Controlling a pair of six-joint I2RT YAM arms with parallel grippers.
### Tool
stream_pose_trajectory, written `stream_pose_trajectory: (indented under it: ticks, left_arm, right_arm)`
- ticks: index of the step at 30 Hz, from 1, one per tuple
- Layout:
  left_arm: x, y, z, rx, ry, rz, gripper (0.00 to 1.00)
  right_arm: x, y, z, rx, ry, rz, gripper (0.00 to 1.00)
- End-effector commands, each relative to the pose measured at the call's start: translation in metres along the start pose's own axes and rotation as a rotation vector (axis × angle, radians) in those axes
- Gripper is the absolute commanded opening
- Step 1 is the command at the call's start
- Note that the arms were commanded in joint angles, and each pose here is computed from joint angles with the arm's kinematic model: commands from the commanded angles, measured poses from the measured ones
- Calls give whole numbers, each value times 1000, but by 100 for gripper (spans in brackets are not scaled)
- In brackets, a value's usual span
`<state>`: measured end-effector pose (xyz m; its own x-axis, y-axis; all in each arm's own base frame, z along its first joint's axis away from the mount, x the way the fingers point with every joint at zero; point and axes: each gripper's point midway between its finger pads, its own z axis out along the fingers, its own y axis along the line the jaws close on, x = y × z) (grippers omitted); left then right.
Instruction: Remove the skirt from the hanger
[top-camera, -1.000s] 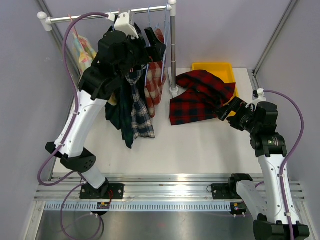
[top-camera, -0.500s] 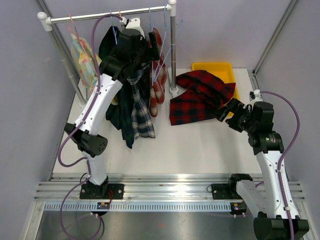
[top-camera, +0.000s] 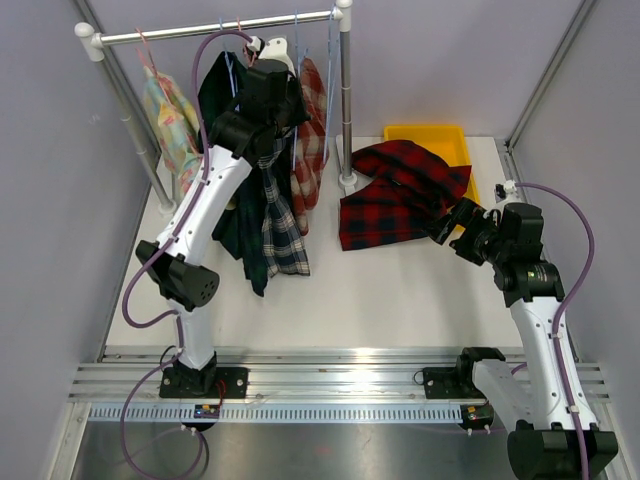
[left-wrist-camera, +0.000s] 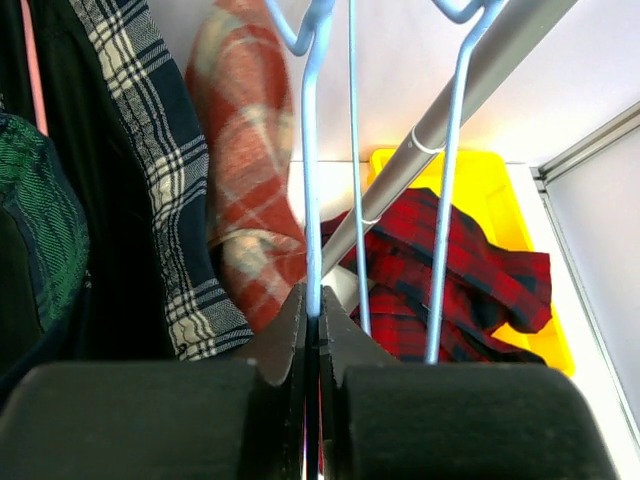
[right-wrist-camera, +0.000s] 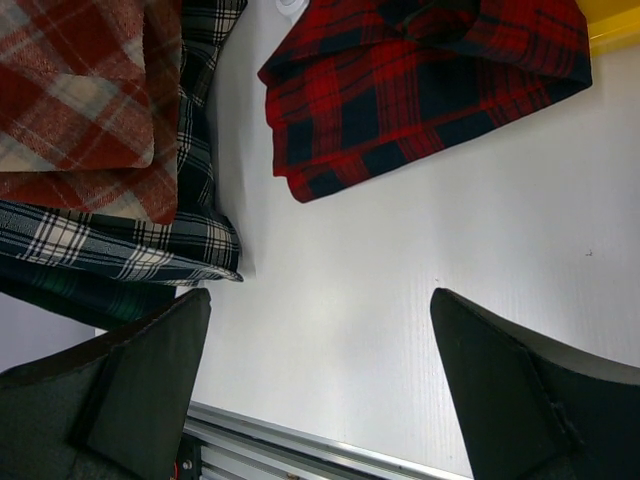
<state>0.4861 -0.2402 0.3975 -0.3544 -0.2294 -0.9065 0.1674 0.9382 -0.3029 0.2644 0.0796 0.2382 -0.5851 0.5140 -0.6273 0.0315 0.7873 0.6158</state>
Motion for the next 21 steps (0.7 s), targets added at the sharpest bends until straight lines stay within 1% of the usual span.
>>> stream_pose_trajectory:
  ticks: [1,5,6,7,9,10,11,13,14,15,16,17,18,20,21]
  left_arm:
    - [-39,-11,-21,51,-109,-28,0]
    - [-50,-20,-42,72,-119,2,0]
    - [-64,-23,-58,85,-153,-4,0]
    - [-68,-26,-66,90,-161,-2,0]
    - [-82,-28,-84,100,-197,-9,0]
    - [-91,-30,-100,115,-222,-18,0]
    - [-94,-30,-106,120,-230,-22,0]
    - [-101,-31,-123,135,-245,-38,0]
    - [-101,-32,-127,139,-245,-45,0]
    - [-100,-33,-130,141,-239,-47,0]
    - [-95,-35,-132,143,-223,-45,0]
    - [-93,-35,-135,145,-216,-44,0]
    - [-89,-36,-137,146,-206,-42,0]
    - [-80,-41,-139,151,-180,-35,0]
    - [-74,-42,-139,150,-163,-34,0]
  right_arm:
    - [-9,7,-3,-24,-43,-35,99]
    - [-18,18,-7,-52,-61,-30,100]
    - [-21,22,-8,-68,-62,-33,100]
    - [-24,28,-10,-85,-69,-34,100]
    - [-36,49,-18,-158,-93,-58,99]
    - [-34,63,-21,-205,-82,-78,99]
    - [-44,79,-30,-253,-107,-99,100]
    - [-48,96,-35,-288,-112,-129,100]
    - [-57,110,-44,-302,-135,-165,99]
    - [-59,115,-42,-290,-130,-180,99]
    - [-66,116,-41,-247,-159,-197,99]
    - [-61,137,-49,-276,-143,-252,99]
    - [-60,140,-45,-256,-131,-270,99]
    - [-65,151,-51,-224,-161,-308,99]
    - [-53,164,-48,-248,-130,-334,100]
